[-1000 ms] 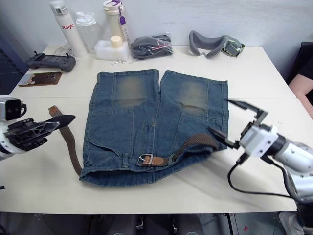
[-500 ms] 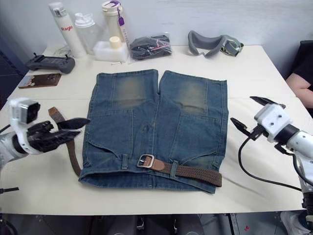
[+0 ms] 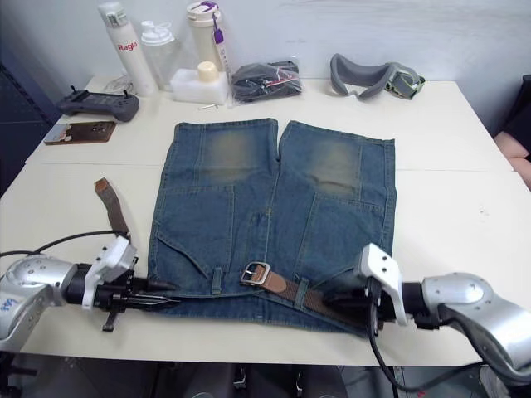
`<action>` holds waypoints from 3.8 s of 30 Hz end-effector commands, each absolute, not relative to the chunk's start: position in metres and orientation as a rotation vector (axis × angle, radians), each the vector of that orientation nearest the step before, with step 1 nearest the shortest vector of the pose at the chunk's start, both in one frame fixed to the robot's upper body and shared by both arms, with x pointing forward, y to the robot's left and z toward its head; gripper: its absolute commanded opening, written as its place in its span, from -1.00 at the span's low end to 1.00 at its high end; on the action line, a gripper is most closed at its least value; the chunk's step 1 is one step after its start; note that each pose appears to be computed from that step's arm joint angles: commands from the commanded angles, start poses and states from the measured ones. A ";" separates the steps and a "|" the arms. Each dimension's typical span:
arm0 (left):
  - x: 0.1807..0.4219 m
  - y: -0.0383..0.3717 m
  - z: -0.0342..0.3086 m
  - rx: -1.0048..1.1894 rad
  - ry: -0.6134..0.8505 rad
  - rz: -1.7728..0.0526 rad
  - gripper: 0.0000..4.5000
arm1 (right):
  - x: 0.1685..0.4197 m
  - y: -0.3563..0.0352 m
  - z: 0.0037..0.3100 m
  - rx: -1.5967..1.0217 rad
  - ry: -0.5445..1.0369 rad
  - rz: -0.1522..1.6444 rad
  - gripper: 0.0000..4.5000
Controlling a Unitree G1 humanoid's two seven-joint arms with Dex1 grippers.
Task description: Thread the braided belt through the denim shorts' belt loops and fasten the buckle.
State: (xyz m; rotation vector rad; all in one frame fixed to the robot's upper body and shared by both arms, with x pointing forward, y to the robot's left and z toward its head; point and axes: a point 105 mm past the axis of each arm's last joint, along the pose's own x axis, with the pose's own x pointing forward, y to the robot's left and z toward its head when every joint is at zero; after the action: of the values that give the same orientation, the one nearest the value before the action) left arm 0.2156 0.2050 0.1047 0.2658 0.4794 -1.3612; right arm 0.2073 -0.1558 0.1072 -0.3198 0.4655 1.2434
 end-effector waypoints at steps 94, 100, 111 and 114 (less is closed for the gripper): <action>0.482 0.151 0.225 0.169 0.031 -0.404 -0.99 | 0.487 -0.172 0.235 -0.524 0.015 0.242 -1.00; 0.481 0.161 0.217 0.146 0.037 -0.386 -0.83 | 0.486 -0.173 0.240 -0.411 -0.019 0.259 -0.30; 0.459 0.204 0.238 -0.013 0.004 -0.397 0.97 | 0.450 -0.142 0.261 -0.365 -0.042 0.744 1.00; 0.429 0.236 0.251 -0.134 0.006 -0.310 0.97 | 0.393 -0.114 0.250 -0.401 0.001 1.127 1.00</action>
State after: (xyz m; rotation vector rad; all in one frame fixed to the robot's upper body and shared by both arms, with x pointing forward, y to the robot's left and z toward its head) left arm 0.4473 0.2157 0.2172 -0.0693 0.0716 -0.3647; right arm 0.4294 -0.1346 0.2366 -0.3932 0.0269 0.8876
